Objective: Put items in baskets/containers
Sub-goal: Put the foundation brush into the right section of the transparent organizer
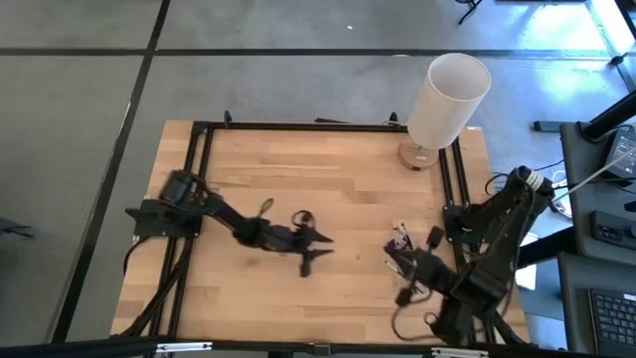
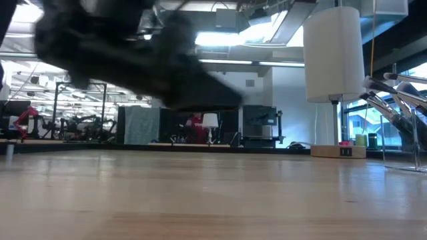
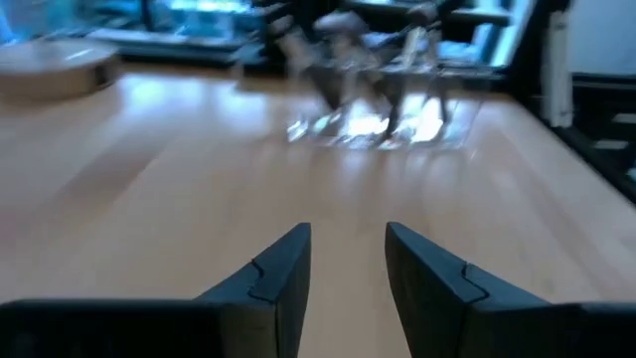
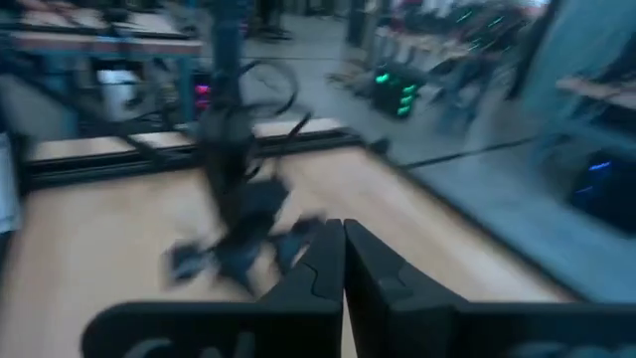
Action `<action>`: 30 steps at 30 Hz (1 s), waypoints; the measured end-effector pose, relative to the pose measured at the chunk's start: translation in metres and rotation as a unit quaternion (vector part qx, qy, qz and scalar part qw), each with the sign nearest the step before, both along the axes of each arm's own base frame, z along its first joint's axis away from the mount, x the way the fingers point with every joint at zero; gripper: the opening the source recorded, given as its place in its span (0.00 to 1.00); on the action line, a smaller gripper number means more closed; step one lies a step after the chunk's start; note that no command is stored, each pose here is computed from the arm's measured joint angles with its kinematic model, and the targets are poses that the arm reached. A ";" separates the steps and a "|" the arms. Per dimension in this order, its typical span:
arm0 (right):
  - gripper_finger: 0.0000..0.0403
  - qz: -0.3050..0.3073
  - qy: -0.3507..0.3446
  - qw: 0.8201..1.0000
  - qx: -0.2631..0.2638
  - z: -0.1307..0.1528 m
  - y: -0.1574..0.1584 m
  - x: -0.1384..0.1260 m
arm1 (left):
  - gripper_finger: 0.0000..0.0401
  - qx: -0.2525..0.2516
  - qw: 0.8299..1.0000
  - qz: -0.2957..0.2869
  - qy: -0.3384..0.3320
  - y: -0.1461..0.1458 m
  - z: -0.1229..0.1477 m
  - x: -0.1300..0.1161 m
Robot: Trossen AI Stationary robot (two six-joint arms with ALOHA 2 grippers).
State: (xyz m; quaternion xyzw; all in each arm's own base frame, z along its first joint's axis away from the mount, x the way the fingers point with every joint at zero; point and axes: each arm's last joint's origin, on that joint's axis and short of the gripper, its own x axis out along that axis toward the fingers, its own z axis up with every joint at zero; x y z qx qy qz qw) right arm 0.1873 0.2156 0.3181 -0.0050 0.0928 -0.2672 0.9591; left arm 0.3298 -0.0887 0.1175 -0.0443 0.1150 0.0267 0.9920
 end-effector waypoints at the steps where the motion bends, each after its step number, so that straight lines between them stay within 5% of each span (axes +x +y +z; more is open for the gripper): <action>1: 0.01 -0.011 0.001 1.000 -0.011 0.004 -0.004 0.004 | 0.32 0.004 1.000 -0.013 -0.005 -0.002 -0.001 0.012; 12: 0.00 -0.076 0.037 0.996 0.003 0.000 -0.037 0.035 | 0.32 0.009 0.992 -0.115 -0.052 -0.014 0.006 0.110; 30: 0.01 -0.056 0.030 0.997 -0.031 0.003 -0.027 0.024 | 0.32 -0.003 0.988 -0.146 -0.058 -0.021 0.002 0.158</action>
